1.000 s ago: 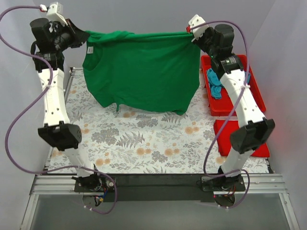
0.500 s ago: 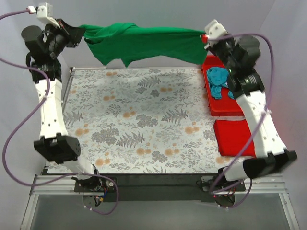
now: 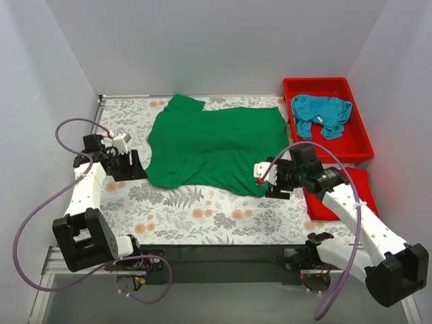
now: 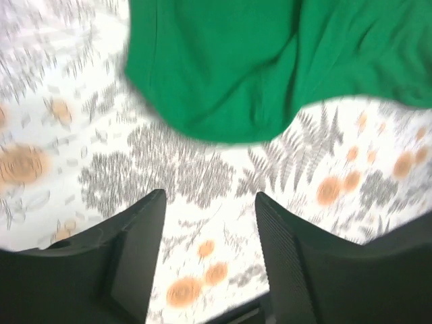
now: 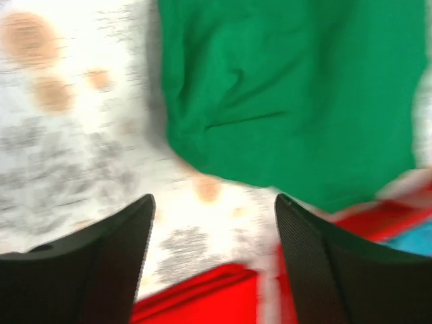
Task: Fold and stack the t-shirts
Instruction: Flatten the tshirt out
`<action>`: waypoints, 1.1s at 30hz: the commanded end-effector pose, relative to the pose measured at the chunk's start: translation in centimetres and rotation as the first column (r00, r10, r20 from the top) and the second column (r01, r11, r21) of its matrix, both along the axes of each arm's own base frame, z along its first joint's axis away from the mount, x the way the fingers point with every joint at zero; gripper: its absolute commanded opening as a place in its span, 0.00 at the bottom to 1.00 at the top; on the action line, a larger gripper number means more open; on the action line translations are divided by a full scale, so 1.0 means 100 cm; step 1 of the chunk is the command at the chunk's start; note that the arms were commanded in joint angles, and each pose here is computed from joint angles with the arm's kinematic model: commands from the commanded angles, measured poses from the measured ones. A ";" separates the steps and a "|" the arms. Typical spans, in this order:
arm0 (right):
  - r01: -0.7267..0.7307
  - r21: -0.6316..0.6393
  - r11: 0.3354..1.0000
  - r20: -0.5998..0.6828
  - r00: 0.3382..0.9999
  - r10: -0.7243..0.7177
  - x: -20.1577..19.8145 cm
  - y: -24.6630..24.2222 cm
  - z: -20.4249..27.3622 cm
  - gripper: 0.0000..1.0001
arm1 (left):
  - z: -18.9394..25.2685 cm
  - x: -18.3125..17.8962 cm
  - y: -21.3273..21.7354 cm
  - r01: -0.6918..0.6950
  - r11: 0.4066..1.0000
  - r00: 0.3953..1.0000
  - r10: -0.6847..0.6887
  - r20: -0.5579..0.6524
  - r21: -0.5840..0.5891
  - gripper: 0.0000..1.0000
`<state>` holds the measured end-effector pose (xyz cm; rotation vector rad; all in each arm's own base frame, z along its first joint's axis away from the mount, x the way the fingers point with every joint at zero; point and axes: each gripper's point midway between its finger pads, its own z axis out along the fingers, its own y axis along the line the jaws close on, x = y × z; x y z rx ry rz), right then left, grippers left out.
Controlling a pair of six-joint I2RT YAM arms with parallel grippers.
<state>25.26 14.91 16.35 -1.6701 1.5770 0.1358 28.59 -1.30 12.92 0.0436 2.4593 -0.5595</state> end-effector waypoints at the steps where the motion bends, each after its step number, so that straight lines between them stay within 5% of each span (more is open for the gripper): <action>1: -0.074 0.014 0.997 -0.093 0.993 0.075 -0.047 0.001 0.002 0.85 | 0.019 -0.013 0.012 0.072 0.993 0.996 -0.076 0.037 0.093 0.56; 5: 0.007 0.072 0.997 -0.196 0.981 0.008 -0.050 0.007 0.006 0.86 | 0.036 -0.011 -0.002 0.176 0.984 0.981 -0.179 0.074 0.038 0.57; 7: 0.040 0.058 0.998 -0.259 0.966 -0.024 -0.046 0.009 -0.005 0.76 | 0.037 -0.013 -0.011 0.229 0.973 0.970 -0.228 0.085 -0.002 0.56; 14: 0.243 0.021 0.970 -0.536 0.822 -0.194 -0.027 0.024 -0.036 0.67 | 0.042 0.028 -0.053 0.303 0.951 0.951 -0.296 0.090 -0.065 0.51; 21: 0.454 0.004 0.891 -0.627 0.695 -0.352 0.024 0.004 -0.043 0.66 | 0.010 0.084 -0.129 0.355 0.935 0.934 -0.354 0.056 -0.006 0.51; 33: 0.642 -0.054 0.765 -0.622 0.577 -0.528 0.104 -0.004 -0.076 0.54 | -0.033 0.125 -0.157 0.358 0.934 0.934 -0.357 -0.032 0.012 0.51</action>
